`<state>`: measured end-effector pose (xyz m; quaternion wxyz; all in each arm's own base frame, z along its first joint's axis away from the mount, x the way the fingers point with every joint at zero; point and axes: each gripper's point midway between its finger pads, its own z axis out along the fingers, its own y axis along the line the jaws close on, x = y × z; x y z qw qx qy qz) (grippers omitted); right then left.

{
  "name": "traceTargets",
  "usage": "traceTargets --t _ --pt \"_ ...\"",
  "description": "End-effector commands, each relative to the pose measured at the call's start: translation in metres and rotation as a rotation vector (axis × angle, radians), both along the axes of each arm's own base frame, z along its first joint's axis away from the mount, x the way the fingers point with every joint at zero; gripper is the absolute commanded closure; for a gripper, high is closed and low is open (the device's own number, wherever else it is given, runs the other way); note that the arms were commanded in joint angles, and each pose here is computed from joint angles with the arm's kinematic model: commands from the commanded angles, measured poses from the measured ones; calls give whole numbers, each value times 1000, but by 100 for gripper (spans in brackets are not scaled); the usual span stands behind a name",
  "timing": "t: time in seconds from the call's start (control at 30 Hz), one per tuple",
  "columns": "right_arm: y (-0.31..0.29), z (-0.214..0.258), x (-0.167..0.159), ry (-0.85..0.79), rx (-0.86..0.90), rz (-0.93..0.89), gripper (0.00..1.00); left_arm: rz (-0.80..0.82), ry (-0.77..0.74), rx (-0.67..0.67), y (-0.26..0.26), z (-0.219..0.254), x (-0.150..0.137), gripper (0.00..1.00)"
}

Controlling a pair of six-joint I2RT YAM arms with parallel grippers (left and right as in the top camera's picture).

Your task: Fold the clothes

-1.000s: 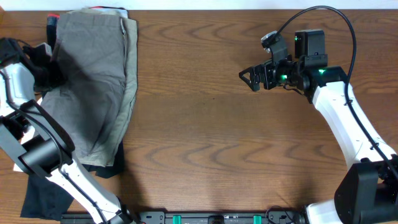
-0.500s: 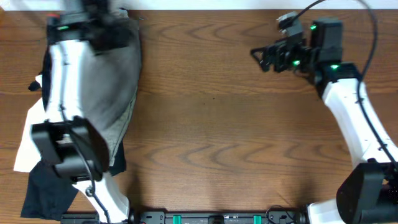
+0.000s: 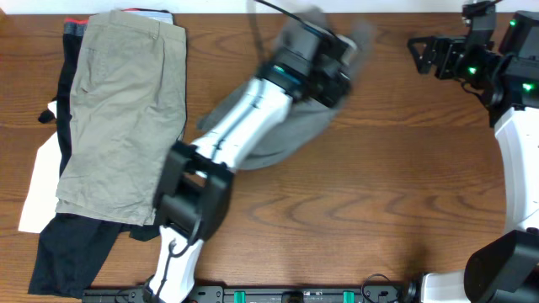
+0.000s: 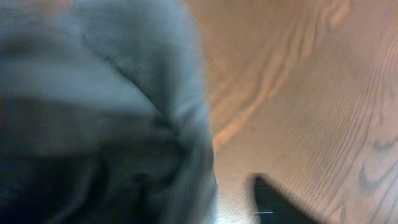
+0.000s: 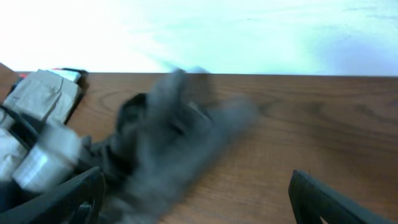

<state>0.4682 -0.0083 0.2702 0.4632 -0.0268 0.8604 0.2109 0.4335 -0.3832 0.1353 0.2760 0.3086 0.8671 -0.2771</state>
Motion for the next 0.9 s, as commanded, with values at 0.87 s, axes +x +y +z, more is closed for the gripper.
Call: traceTargets --t 0.87 --pt "142 -98 -26 465 104 58 1 680 126 175 335 103 14 2"
